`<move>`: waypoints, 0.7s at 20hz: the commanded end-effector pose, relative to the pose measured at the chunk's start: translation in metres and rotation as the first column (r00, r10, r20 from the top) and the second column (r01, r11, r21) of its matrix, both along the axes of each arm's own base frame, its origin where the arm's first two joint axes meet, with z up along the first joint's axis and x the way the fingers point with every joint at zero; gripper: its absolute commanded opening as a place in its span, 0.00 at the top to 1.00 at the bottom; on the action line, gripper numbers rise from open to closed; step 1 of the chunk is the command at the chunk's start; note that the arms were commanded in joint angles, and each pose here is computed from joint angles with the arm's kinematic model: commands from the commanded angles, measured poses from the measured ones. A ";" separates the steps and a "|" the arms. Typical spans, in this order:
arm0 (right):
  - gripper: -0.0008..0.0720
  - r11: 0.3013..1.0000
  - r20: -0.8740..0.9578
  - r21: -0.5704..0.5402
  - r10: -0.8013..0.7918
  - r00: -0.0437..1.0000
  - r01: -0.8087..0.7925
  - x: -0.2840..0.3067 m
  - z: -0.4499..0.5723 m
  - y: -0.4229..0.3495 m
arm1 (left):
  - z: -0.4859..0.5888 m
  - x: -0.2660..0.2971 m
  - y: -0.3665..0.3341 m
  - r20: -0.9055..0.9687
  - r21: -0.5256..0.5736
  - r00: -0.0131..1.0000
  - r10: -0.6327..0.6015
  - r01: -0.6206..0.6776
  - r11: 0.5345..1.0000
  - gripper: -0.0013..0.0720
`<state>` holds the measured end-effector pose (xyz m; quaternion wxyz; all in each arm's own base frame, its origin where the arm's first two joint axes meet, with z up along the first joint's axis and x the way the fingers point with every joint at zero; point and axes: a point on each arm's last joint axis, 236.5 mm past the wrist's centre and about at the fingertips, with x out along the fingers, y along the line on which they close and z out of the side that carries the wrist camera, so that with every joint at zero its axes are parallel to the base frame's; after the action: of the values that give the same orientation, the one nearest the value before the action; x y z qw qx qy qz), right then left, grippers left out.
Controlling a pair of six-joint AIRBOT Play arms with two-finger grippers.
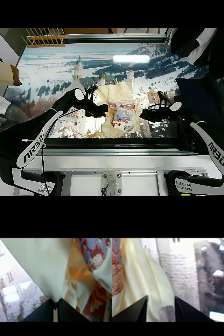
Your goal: Fold the clothes and pants, and hang the long-sleeved shirts on hangers.
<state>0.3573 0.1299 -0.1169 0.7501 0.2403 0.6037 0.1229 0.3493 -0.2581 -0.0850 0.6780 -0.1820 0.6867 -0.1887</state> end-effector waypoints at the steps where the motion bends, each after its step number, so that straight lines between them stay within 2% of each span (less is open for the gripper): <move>1: 0.61 0.998 0.023 -0.012 0.056 0.998 -0.056 -0.003 -0.005 0.027 | 0.002 0.000 0.000 0.001 -0.002 1.000 0.000 0.000 1.000 0.97; 2: 0.91 0.995 0.042 -0.021 0.100 0.994 -0.099 -0.004 -0.003 0.029 | 0.005 0.001 0.002 0.006 -0.002 1.000 0.000 0.000 1.000 0.97; 3: 0.97 0.991 0.069 -0.029 0.134 0.989 -0.132 -0.001 0.004 0.030 | 0.013 0.005 0.005 0.030 -0.009 1.000 -0.002 0.002 1.000 0.97; 6: 0.97 0.967 0.231 -0.119 0.248 0.941 -0.226 0.026 0.080 0.014 | 0.092 0.026 0.024 0.164 -0.067 0.986 0.006 0.005 0.998 0.97; 8: 0.97 0.956 0.410 -0.182 0.287 0.866 -0.231 0.045 0.181 0.003 | 0.190 0.040 0.036 0.350 -0.122 0.936 0.030 0.014 0.992 0.97; 11: 0.97 0.964 0.727 -0.225 0.262 0.635 -0.140 0.042 0.360 0.000 | 0.356 0.030 0.045 0.673 -0.203 0.733 0.096 0.059 0.977 0.97; 14: 0.97 0.979 0.914 -0.196 0.200 0.352 -0.048 -0.006 0.500 -0.004 | 0.489 -0.010 0.048 0.865 -0.290 0.458 0.205 0.122 0.949 0.97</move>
<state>0.4020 0.1328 0.2549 0.9340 0.0547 0.2488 0.2506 0.3806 -0.2214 0.2811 0.8654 -0.1807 0.3466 -0.3137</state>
